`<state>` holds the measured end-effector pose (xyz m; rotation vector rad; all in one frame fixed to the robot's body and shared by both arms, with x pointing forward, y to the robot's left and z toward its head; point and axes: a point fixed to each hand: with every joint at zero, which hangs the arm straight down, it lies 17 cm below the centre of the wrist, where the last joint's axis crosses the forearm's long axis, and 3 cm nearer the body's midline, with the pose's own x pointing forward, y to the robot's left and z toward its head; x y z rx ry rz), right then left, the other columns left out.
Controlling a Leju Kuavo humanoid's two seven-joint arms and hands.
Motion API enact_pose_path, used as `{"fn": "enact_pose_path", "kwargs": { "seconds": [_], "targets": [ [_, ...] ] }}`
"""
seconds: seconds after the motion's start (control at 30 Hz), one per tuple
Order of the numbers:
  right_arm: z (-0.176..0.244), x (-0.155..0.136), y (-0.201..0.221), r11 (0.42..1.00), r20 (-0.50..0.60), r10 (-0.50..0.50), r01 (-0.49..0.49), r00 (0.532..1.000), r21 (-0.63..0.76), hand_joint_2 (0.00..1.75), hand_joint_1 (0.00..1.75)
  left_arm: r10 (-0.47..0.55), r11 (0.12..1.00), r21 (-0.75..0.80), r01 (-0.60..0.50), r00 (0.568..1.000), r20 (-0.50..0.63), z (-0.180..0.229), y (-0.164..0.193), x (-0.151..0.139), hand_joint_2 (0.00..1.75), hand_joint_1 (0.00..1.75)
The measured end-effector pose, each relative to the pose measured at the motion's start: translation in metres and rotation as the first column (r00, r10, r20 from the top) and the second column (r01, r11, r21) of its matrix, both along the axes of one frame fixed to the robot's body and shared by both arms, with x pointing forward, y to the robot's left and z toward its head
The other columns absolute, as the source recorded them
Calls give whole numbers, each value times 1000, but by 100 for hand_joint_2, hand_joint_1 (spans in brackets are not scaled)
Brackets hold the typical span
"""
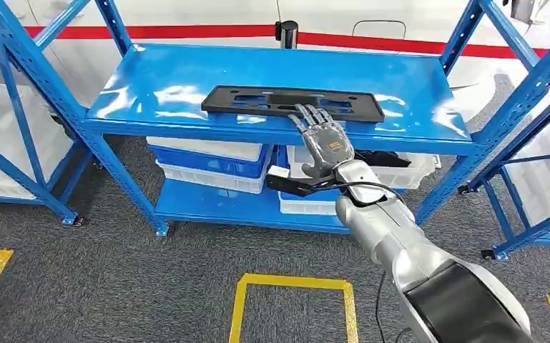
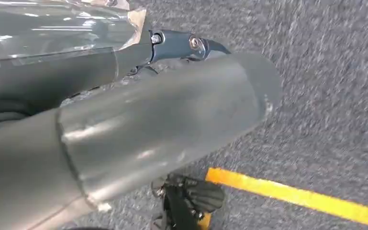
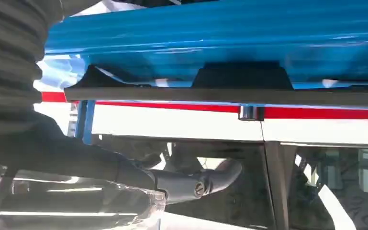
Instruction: Take the parts from the cabinet and place them on the table.
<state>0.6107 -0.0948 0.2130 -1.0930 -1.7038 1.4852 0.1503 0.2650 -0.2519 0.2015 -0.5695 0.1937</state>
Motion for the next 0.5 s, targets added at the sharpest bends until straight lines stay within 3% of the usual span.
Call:
{"fn": "enact_pose_path", "kwargs": {
  "seconds": [0.5],
  "targets": [
    [10, -4, 26, 1000, 8, 30, -30, 1000, -1, 175, 0, -8, 1000, 4, 8, 1000, -2, 0, -2, 0, 0, 0]
  ]
}}
